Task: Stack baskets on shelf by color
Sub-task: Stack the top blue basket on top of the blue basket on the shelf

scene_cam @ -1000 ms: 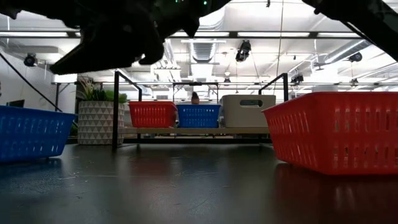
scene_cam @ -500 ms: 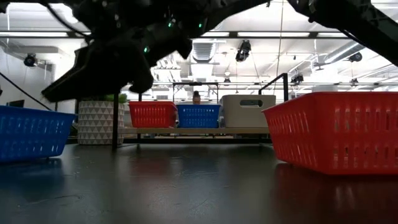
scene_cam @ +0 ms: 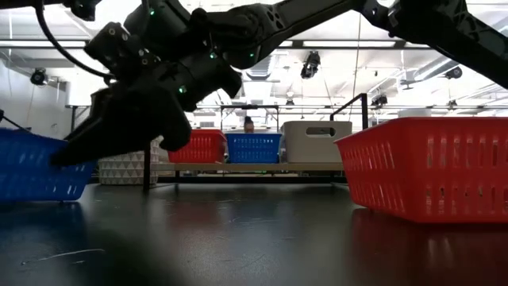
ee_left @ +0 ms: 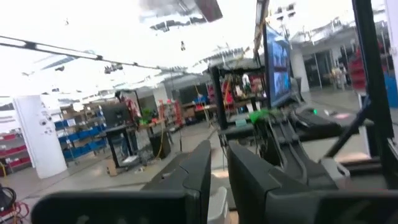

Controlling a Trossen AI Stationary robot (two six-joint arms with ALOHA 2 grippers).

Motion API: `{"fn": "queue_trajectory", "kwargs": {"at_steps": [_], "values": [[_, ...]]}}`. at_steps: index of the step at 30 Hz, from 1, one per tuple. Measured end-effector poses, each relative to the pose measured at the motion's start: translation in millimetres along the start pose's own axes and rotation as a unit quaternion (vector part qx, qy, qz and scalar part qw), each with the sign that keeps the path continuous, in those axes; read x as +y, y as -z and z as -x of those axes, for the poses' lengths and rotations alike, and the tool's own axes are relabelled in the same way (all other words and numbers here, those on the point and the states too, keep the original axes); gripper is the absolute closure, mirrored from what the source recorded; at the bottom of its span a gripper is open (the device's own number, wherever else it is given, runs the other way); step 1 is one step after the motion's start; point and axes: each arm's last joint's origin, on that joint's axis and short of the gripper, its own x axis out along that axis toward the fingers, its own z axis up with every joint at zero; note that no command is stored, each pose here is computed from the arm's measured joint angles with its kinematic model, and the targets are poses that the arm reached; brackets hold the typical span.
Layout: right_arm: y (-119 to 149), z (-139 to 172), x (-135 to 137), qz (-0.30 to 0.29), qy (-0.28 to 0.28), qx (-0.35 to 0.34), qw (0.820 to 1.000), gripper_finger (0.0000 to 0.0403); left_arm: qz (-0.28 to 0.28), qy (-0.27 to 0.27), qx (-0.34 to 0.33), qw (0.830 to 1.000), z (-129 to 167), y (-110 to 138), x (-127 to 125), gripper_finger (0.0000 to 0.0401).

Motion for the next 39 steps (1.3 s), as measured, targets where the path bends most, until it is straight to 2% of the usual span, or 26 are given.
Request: {"fn": "queue_trajectory", "kwargs": {"at_steps": [6,13,18,25,32,35,39], "values": [[3.0,-0.4,1.6,-0.01,-0.008,0.011,1.0,0.0302,0.003,-0.004,-0.01,1.0,6.1,1.5,1.5,0.0364],[-10.1,13.1,0.4,0.004,-0.009,0.013,1.0,0.0383,0.003,-0.005,-0.013,1.0,7.0,1.2,1.9,0.0363],[-20.1,27.3,1.8,0.006,-0.02,0.03,0.999,0.039,0.002,-0.004,-0.009,1.0,5.8,2.0,1.3,0.0364],[-51.2,72.5,6.5,-0.008,-0.041,0.059,0.997,0.0391,0.004,-0.004,-0.009,1.0,5.2,2.3,1.0,0.0364],[-90.0,137.8,16.5,-0.029,-0.037,0.093,0.995,0.0392,0.006,-0.006,-0.014,1.0,4.4,3.7,0.3,0.0364],[-104.5,166.1,21.3,-0.035,-0.017,0.106,0.994,0.0392,0.009,-0.009,-0.022,1.0,4.1,5.1,-0.3,0.0364],[-124.0,203.5,23.6,-0.024,0.049,0.113,0.992,0.0392,0.014,-0.015,-0.041,0.999,3.7,5.9,-0.7,0.0364]]}}
